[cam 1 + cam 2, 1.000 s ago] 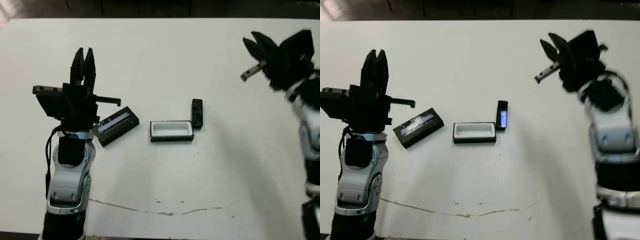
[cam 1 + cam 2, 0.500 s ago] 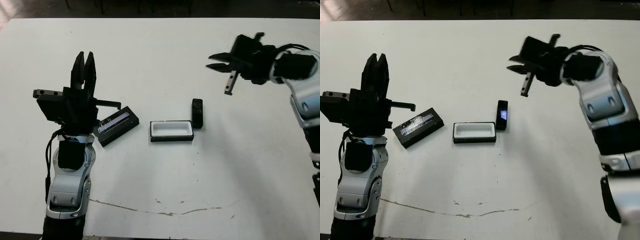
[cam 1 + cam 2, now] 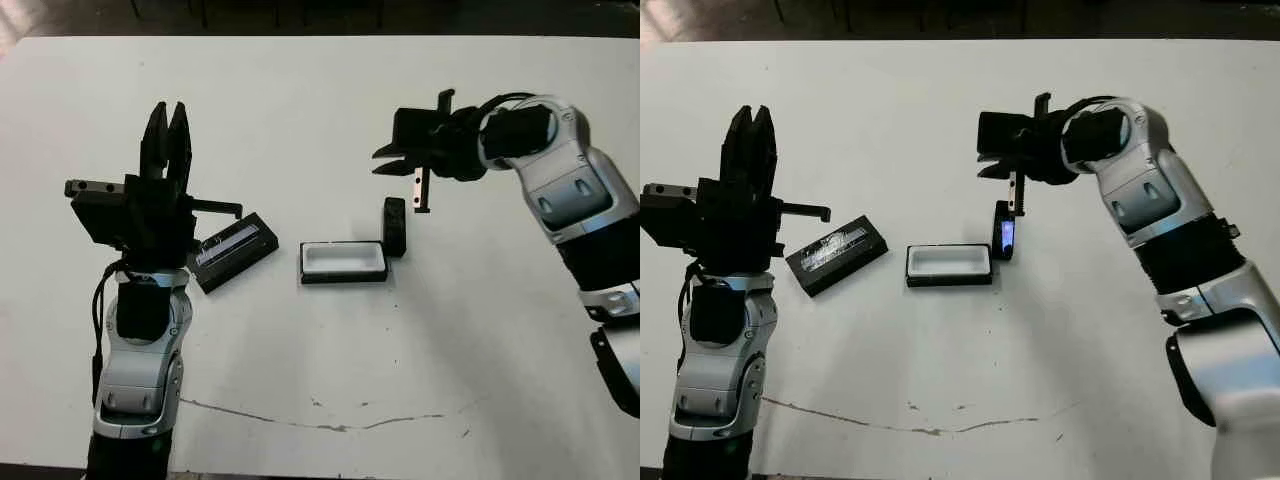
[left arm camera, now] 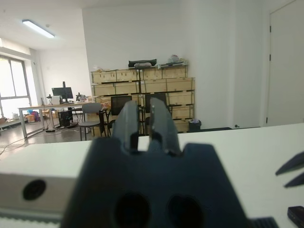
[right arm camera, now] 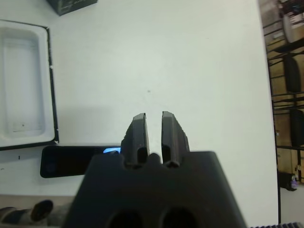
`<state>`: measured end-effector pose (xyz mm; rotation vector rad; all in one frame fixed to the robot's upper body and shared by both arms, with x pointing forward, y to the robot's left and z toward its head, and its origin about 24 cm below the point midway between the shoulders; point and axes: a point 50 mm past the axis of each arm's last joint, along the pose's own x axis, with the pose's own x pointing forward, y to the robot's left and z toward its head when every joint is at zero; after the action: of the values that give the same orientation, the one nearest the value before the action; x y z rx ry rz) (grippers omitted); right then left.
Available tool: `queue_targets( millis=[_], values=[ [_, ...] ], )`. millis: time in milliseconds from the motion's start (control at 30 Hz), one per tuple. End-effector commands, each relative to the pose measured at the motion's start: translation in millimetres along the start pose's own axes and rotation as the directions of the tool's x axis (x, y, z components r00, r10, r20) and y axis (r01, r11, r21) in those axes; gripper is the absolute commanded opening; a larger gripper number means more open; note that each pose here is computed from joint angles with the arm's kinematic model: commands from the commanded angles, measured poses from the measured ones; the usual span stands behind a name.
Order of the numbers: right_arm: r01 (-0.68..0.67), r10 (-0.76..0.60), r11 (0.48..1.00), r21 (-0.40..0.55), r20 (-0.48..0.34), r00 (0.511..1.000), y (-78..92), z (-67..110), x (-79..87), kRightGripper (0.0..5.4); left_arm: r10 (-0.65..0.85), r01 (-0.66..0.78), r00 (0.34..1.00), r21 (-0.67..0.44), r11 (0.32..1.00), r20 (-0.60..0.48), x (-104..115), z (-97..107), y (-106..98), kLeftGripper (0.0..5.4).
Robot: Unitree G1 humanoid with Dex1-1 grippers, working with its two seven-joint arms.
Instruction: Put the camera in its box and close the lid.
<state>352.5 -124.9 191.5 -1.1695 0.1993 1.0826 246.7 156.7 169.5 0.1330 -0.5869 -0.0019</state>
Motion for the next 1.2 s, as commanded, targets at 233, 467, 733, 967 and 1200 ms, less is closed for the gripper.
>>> queue_targets(
  millis=[233, 467, 733, 967, 1200],
  values=[
    [-0.109, 0.111, 0.993, 0.045, -0.046, 0.993, 19.7, -6.0, 19.8, 0.0, 0.0, 0.0, 0.999, 0.006, 1.0, -0.043, -5.8, -5.7, -0.4, 0.01],
    [-0.145, 0.149, 0.988, 0.05, -0.078, 0.986, 31.2, -11.1, 24.2, 0.0, -0.003, 0.003, 0.999, 0.001, 1.0, -0.034, -5.3, -4.4, -1.7, 0.01],
    [-0.179, 0.183, 0.981, 0.071, -0.062, 0.981, 41.0, -17.2, 25.6, 0.0, -0.004, 0.004, 0.999, 0.006, 1.0, -0.034, -4.5, -4.5, -2.8, 0.01],
    [-0.222, 0.226, 0.973, 0.056, -0.064, 0.972, 48.9, -20.5, 26.5, 0.0, 0.004, -0.004, 0.999, -0.003, 1.0, -0.035, -4.6, -3.9, -2.5, 0.01],
    [-0.241, 0.246, 0.968, 0.071, -0.072, 0.967, 56.7, -22.9, 25.9, 0.0, 0.004, -0.004, 0.999, 0.006, 1.0, -0.032, -4.4, -2.7, -1.9, 0.01]
  ],
)
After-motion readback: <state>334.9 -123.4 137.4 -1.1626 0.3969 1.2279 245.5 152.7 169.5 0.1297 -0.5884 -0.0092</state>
